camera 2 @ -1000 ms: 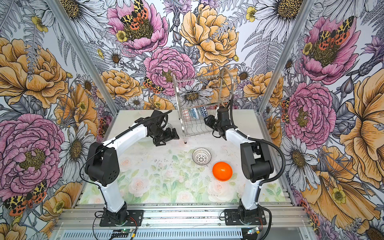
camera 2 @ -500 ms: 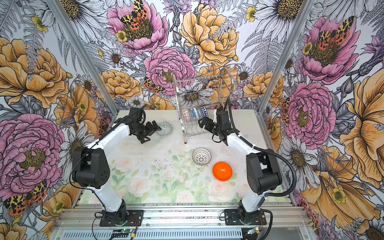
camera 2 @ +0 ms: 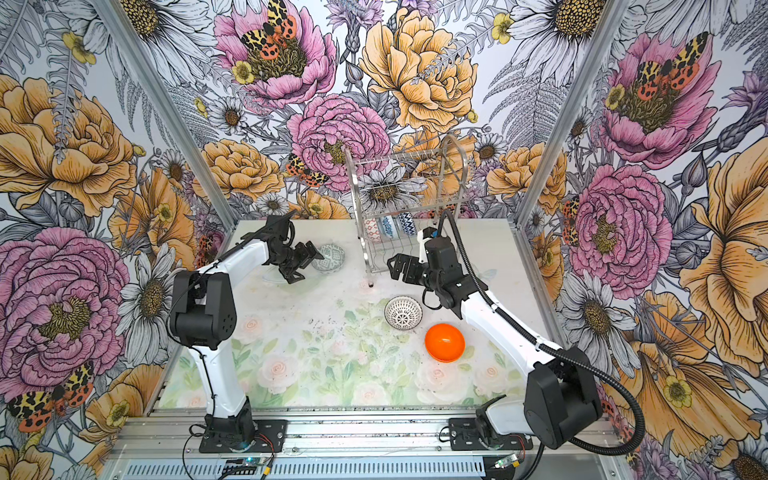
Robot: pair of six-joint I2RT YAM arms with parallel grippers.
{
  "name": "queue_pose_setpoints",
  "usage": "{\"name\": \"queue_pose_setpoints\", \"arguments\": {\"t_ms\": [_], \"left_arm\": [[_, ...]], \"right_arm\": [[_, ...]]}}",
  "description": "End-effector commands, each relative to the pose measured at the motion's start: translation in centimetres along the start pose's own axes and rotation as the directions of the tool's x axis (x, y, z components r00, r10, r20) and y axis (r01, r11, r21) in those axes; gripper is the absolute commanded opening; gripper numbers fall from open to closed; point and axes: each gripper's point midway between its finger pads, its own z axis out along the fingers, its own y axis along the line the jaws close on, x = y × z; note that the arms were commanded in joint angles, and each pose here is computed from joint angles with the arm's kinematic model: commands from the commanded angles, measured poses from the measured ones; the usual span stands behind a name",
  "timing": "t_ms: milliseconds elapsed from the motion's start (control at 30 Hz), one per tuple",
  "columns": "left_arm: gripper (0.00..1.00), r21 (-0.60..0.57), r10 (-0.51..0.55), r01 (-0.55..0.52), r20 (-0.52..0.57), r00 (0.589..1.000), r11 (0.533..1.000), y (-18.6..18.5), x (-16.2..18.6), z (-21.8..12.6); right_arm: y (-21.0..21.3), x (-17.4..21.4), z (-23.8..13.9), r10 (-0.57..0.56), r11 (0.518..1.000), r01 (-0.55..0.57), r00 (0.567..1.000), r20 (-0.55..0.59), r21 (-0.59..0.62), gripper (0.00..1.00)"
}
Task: Load the bowls into the dish rack
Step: 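Grasp the green-patterned bowl rim with the left gripper while the right gripper withdraws, then lift the green-patterned bowl toward the right gripper while the right gripper approaches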
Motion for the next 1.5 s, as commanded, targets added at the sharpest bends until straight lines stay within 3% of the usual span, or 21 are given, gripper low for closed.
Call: {"name": "queue_pose_setpoints", "arguments": {"t_ms": [0,200,367,533,700,767,867,1067,1300,1467], "left_arm": [[0.83,0.042,0.024,-0.025,0.006,1.0,0.999,-1.0,-1.3,0.5],[0.6,0.025,0.043,-0.043,-0.008,0.999,0.999,-0.5,-2.2,2.5],[0.52,-0.012,0.065,-0.065,-0.028,0.997,0.998,0.5,-2.1,3.4],[0.39,-0.038,0.097,-0.099,-0.04,0.994,0.994,0.8,-2.2,3.3],[0.35,-0.046,0.134,-0.137,-0.059,0.989,0.99,0.7,-1.6,3.0],[0.25,-0.052,0.142,-0.146,-0.074,0.987,0.988,1.0,-1.1,3.0],[0.22,-0.064,0.155,-0.16,-0.079,0.985,0.985,1.1,-0.4,2.9],[0.05,-0.074,0.164,-0.17,-0.082,0.983,0.983,0.5,1.3,2.0],[0.0,-0.054,0.194,-0.197,-0.053,0.98,0.979,-1.4,4.0,-1.5],[0.0,-0.04,0.247,-0.25,-0.067,0.967,0.967,-3.2,8.6,-3.6]], "right_arm": [[-0.1,0.3,-0.8,-0.053,0.997,0.053,0.999,-0.012,0.053,0.99],[0.2,-0.2,-0.8,-0.065,0.994,0.066,0.998,-0.013,0.082,0.99],[0.2,-0.6,-0.1,-0.054,0.994,0.055,0.998,-0.016,0.097,1.0],[0.1,-1.0,0.8,-0.05,0.992,0.052,0.999,-0.018,0.111,0.99],[-0.2,-1.2,1.4,-0.045,0.991,0.047,0.999,-0.016,0.129,0.99],[-0.2,-1.4,1.1,-0.054,0.99,0.054,0.999,-0.011,0.128,0.99],[-0.5,-1.4,0.5,-0.06,0.99,0.061,0.998,-0.009,0.123,0.99],[-1.6,-1.4,-0.3,-0.045,0.991,0.046,0.999,-0.011,0.124,0.99],[-1.3,-1.3,-0.7,-0.075,0.991,0.077,0.997,-0.025,0.114,0.99],[-1.4,-0.6,-0.9,-0.075,0.991,0.078,0.997,-0.038,0.105,1.0]]}}
